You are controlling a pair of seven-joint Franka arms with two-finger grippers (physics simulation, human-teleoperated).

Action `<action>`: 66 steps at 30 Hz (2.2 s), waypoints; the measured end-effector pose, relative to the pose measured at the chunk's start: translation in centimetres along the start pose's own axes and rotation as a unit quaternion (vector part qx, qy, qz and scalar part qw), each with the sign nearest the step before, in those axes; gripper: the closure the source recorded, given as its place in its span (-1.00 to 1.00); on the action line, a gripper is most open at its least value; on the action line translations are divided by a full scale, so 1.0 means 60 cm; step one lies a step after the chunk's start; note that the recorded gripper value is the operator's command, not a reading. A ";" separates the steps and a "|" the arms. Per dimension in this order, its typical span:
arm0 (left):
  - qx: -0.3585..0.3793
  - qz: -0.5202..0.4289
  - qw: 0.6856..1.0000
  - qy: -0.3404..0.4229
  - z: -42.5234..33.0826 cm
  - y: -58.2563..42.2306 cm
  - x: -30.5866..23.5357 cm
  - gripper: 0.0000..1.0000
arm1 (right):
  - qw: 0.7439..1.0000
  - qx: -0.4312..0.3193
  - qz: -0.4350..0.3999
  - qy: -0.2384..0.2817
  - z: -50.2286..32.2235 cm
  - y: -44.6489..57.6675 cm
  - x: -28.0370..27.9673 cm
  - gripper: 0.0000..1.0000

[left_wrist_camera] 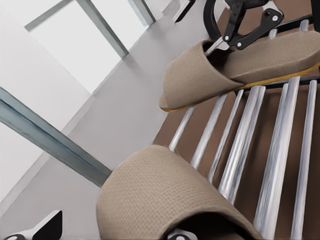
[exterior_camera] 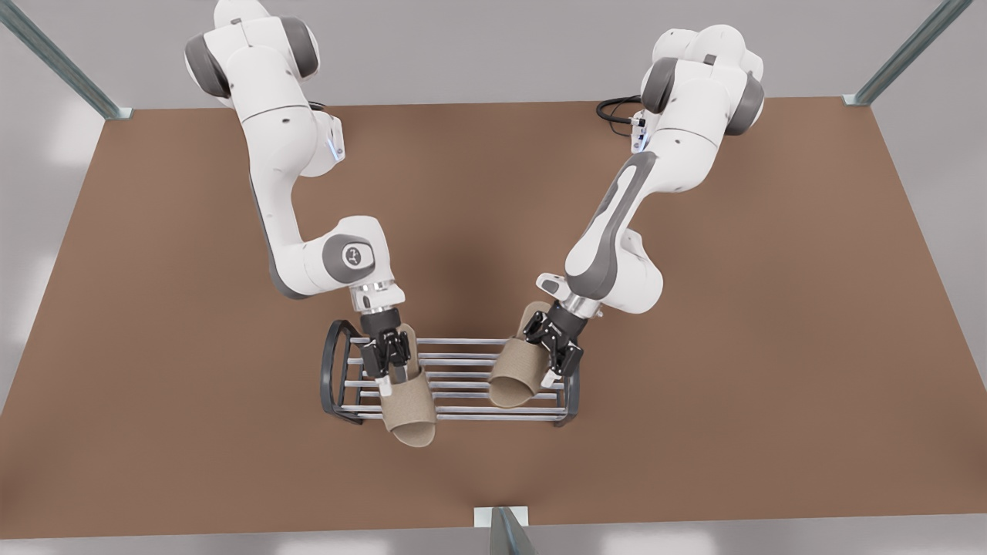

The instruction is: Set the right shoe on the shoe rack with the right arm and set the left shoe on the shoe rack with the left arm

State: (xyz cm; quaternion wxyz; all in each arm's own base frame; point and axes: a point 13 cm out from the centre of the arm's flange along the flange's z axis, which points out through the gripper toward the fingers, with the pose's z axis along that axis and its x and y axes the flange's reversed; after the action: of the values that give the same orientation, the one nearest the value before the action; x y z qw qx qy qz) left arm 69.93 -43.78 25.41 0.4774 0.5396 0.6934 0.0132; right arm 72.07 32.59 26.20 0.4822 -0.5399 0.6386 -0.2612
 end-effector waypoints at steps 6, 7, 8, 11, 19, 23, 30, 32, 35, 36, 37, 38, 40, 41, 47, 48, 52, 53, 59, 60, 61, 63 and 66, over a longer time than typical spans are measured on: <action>0.002 0.016 1.000 0.001 0.003 -0.013 -0.006 -1.00 | 1.000 -0.008 0.004 0.008 -0.021 0.012 0.017 -0.82; 0.003 0.020 1.000 0.000 0.003 -0.016 -0.010 -1.00 | 1.000 -0.008 0.006 0.008 -0.030 0.007 0.018 -0.82; 0.003 0.024 1.000 -0.001 0.003 -0.020 -0.015 -1.00 | 1.000 -0.007 0.008 0.008 -0.041 -0.003 0.019 -0.82; 0.003 0.032 0.999 -0.003 0.004 -0.026 -0.023 -1.00 | 1.000 0.001 0.016 0.005 -0.073 -0.035 0.019 -0.82; -0.006 0.057 0.998 0.000 0.010 -0.022 -0.016 -1.00 | 0.984 0.045 0.169 0.024 -0.182 -0.172 0.038 -1.00; -0.009 0.067 0.998 -0.001 0.013 -0.027 -0.021 -1.00 | 0.872 0.101 0.475 0.069 -0.280 -0.302 -0.125 -1.00; -0.010 0.084 0.996 0.002 0.019 -0.038 -0.016 -1.00 | 0.646 -0.112 0.679 0.329 -0.393 -0.183 -0.222 -1.00; -0.011 0.087 0.996 0.002 0.019 -0.037 -0.015 -1.00 | 0.563 -0.096 0.719 0.396 -0.279 -0.266 -0.058 -1.00; -0.014 0.093 0.996 0.001 0.016 -0.032 -0.018 -1.00 | 0.369 -0.018 0.799 0.475 -0.299 -0.429 0.509 -1.00; -0.015 0.095 0.995 0.002 0.015 -0.030 -0.017 -1.00 | 0.362 -0.037 0.794 0.486 -0.306 -0.417 0.528 -1.00; -0.014 0.096 0.995 0.005 0.014 -0.031 -0.011 -1.00 | 0.366 -0.059 0.786 0.494 -0.308 -0.404 0.524 -1.00; -0.014 0.097 0.995 0.007 0.013 -0.031 -0.008 -1.00 | 0.374 -0.077 0.779 0.498 -0.306 -0.394 0.517 -1.00; -0.012 0.099 0.995 0.010 0.012 -0.033 -0.002 -1.00 | 0.392 -0.109 0.761 0.506 -0.293 -0.368 0.510 -1.00; -0.011 0.099 0.995 0.012 0.010 -0.035 0.000 -1.00 | 0.399 -0.119 0.754 0.507 -0.293 -0.363 0.512 -1.00; 0.011 0.101 0.995 0.022 -0.029 -0.068 0.005 -1.00 | 0.455 -0.159 0.718 0.502 -0.307 -0.368 0.500 -1.00; 0.015 0.101 0.994 0.024 -0.041 -0.075 0.004 -1.00 | 0.463 -0.163 0.712 0.502 -0.310 -0.370 0.500 -1.00; 0.037 0.103 0.994 0.019 -0.158 -0.105 -0.036 -1.00 | 0.490 -0.176 0.694 0.497 -0.321 -0.379 0.501 -1.00; 0.039 0.101 0.994 0.011 -0.201 -0.100 -0.057 -1.00 | 0.495 -0.179 0.690 0.496 -0.322 -0.379 0.502 -1.00; 0.012 -0.052 0.995 0.087 -0.393 0.003 0.127 -1.00 | 0.522 -0.195 0.672 0.489 -0.329 -0.386 0.502 -1.00; -0.008 -0.094 0.989 0.111 -0.406 0.045 0.189 -1.00 | 0.525 -0.196 0.669 0.488 -0.330 -0.387 0.503 -1.00; -0.035 -0.127 0.981 0.142 -0.409 0.099 0.262 -1.00 | 0.528 -0.198 0.667 0.486 -0.330 -0.388 0.504 -1.00; -0.095 -0.192 0.962 0.170 -0.396 0.207 0.349 -1.00 | 0.535 -0.200 0.664 0.483 -0.333 -0.395 0.505 -1.00; -0.151 -0.290 0.940 0.099 -0.357 0.311 0.251 -1.00 | 0.543 -0.205 0.658 0.480 -0.334 -0.398 0.505 -1.00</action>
State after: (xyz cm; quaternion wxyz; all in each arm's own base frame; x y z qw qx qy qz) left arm 69.74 -13.90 37.25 0.4652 0.2325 0.8536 0.0321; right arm 65.95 -6.38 44.46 0.0170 0.1535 0.9869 0.0469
